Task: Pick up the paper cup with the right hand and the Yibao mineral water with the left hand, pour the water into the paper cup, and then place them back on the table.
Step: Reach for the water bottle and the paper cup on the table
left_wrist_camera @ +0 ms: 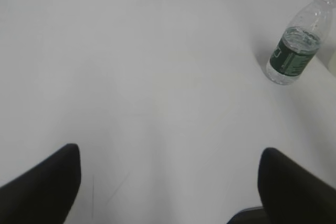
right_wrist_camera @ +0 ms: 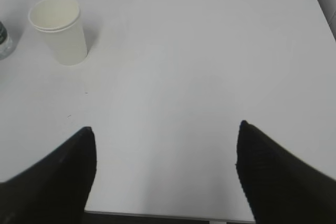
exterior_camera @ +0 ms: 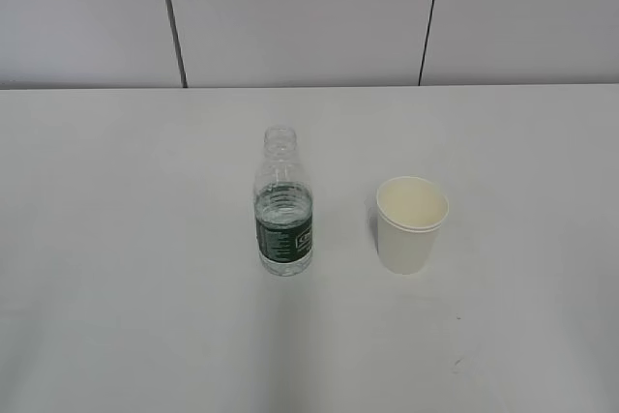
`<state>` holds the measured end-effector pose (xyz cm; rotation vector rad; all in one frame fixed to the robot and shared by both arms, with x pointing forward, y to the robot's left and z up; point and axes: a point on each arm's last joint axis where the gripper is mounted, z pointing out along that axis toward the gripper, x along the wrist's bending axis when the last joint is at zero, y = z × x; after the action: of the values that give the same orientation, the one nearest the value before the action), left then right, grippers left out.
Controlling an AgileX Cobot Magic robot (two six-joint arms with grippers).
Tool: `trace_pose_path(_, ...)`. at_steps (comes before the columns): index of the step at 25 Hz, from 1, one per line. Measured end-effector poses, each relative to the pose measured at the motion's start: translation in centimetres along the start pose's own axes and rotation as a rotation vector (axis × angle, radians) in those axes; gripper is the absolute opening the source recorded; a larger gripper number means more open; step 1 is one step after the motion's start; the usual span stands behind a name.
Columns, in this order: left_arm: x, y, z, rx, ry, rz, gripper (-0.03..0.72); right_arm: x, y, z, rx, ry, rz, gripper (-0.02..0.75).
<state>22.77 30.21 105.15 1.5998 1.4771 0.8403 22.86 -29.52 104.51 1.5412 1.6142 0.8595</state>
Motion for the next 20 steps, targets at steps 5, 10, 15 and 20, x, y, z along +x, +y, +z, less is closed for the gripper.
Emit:
trace_pose_path(5, 0.0, 0.1, -0.1, -0.006, 0.000, 0.000, 0.624, -0.1, 0.9, -0.3, -0.094, -0.012, -0.002, 0.650)
trace_pose_path(10, 0.0, 0.8, -0.4, -0.071, -0.001, 0.001, 0.615, -0.2, 1.6, 0.3, -0.195, -0.025, -0.002, 0.650)
trace_pose_path(15, 0.1, 2.0, -0.2, -0.219, 0.015, 0.015, 0.601, -0.3, 1.5, 1.5, -0.244, -0.031, -0.001, 0.647)
trace_pose_path(20, 0.2, 1.7, 1.4, -0.281, 0.022, 0.025, 0.594, -0.4, 1.5, 2.3, -0.290, -0.053, -0.015, 0.627)
